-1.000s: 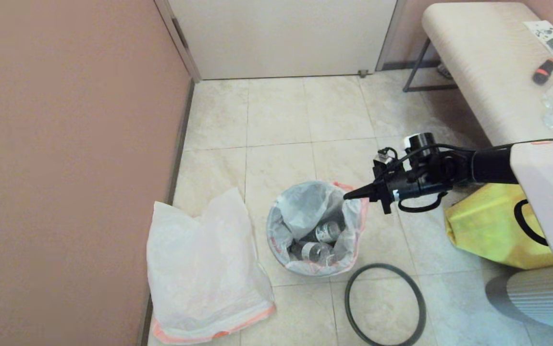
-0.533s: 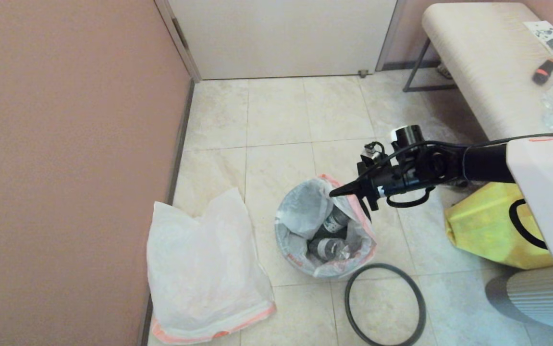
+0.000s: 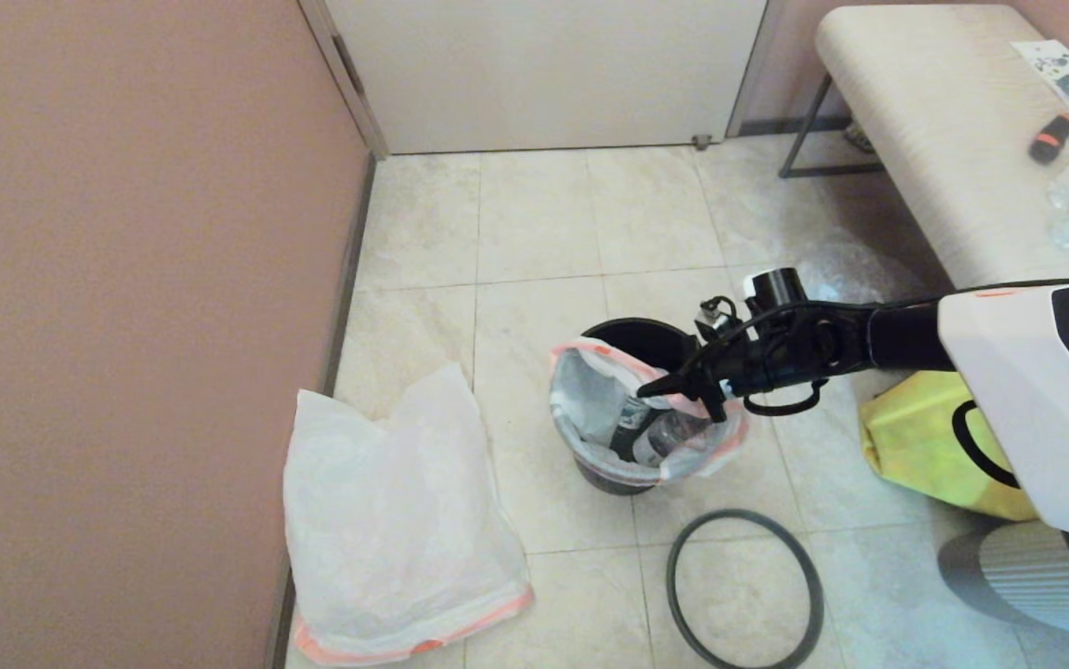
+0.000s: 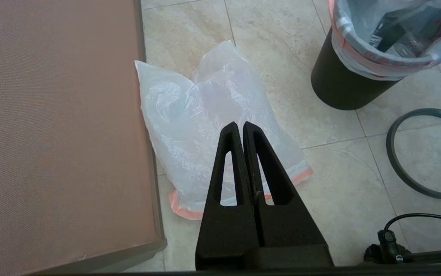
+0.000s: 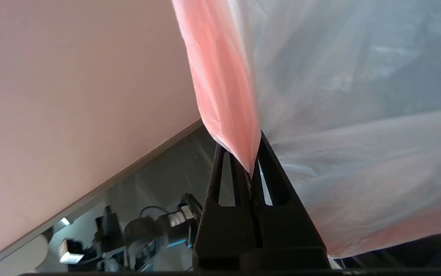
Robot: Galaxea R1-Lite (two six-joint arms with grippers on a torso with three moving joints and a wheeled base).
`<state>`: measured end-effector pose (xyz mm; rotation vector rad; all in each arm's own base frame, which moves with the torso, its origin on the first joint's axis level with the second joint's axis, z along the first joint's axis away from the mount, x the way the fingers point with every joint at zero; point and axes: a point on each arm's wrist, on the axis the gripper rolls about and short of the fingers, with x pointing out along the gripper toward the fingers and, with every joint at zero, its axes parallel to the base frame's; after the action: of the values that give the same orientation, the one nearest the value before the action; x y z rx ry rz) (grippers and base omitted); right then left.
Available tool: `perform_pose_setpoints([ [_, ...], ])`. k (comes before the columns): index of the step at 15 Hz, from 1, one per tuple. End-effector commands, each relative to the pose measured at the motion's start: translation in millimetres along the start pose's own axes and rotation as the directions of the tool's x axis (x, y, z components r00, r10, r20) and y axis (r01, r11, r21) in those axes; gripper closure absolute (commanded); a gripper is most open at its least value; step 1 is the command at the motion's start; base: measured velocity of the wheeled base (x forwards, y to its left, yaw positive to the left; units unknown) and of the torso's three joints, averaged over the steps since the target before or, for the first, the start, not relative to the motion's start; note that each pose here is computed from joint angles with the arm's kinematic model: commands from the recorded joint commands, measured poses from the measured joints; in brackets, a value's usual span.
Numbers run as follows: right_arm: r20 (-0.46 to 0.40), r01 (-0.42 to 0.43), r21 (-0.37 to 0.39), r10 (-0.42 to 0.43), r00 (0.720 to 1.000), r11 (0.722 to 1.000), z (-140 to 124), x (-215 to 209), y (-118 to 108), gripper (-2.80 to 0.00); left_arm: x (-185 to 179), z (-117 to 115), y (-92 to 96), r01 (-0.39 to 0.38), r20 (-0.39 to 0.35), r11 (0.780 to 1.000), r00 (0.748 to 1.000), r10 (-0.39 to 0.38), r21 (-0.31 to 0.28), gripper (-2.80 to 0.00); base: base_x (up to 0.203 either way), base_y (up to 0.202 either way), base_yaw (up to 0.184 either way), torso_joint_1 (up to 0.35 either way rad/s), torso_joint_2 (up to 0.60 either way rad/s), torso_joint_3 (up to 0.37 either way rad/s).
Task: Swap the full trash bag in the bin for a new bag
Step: Place the trash bag on the floor
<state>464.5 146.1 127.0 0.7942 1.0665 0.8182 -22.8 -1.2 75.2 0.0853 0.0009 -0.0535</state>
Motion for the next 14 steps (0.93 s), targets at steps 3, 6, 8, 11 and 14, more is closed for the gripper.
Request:
perform_pose_setpoints([
  [3, -0.009, 0.03, 0.005, -0.03, 1.0, 1.0, -8, 12, 7, 0.0, 0, 0, 0.0, 0.0, 0.0, 1.0, 1.0, 0.0, 0.0, 0.0, 0.0, 0.0, 0.0, 0.0, 0.0, 0.0],
  [6, -0.013, 0.025, 0.032, -0.024, 1.0, 0.999, -15, -3, 37, 0.0, 0, 0, 0.0, 0.0, 0.0, 1.0, 1.0, 0.0, 0.0, 0.0, 0.0, 0.0, 0.0, 0.0, 0.0, 0.0],
  [8, -0.022, 0.042, 0.039, -0.041, 0.999, 0.998, -27, -20, 67, 0.0, 0, 0, 0.0, 0.0, -0.001, 1.0, 1.0, 0.0, 0.002, 0.0, 0.0, 0.0, 0.0, 0.0, 0.0, 0.0],
  [11, -0.037, 0.089, 0.056, -0.087, 0.996, 0.994, -50, -51, 108, 0.0, 0, 0, 0.0, 0.0, 0.0, 1.0, 1.0, 0.0, 0.001, 0.0, 0.0, 0.0, 0.0, 0.0, 0.0, 0.0],
  [14, -0.004, 0.097, 0.009, -0.097, 0.995, 0.995, -71, -79, 148, 0.0, 0, 0, 0.0, 0.0, 0.0, 1.0, 1.0, 0.0, 0.0, 0.0, 0.0, 0.0, 0.0, 0.0, 0.0, 0.0],
])
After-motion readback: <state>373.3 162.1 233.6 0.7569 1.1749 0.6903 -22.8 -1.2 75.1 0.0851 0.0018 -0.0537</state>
